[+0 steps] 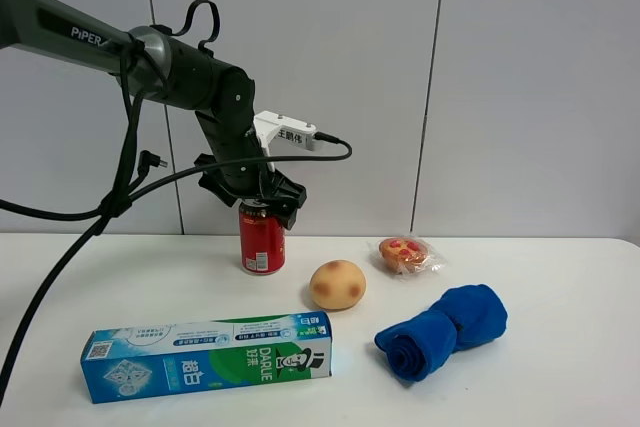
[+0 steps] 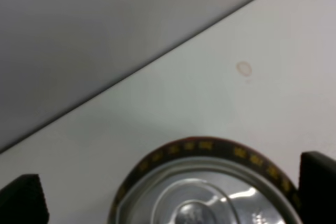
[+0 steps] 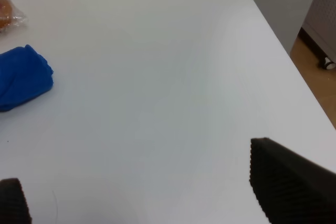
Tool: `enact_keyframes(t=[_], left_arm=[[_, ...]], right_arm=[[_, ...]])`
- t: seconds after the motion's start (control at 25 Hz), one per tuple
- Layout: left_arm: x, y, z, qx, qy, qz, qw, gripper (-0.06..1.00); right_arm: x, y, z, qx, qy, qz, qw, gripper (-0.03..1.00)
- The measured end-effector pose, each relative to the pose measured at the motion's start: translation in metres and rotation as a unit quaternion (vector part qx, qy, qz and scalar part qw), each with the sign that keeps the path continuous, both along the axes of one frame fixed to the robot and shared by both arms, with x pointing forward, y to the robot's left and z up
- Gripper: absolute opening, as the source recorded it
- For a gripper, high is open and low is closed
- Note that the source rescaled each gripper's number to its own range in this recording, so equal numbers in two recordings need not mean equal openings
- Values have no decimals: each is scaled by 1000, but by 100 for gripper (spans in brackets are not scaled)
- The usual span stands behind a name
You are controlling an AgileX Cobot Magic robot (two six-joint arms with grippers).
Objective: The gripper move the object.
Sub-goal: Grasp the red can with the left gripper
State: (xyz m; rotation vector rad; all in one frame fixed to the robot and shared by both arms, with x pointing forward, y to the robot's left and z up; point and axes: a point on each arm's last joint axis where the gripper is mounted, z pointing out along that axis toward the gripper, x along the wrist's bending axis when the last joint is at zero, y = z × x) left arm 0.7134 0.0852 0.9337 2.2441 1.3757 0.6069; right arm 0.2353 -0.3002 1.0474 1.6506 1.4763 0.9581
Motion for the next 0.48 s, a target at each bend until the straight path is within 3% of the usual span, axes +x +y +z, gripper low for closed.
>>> enact_keyframes(t=[0.24, 0.48], left_arm=[[1, 0, -11, 6, 6, -2, 1000, 96], [1, 0, -18, 8, 12, -2, 1000, 62]], right_arm=[[0, 0, 0, 0, 0, 0, 1000, 100], [0, 0, 0, 0, 0, 0, 1000, 100]])
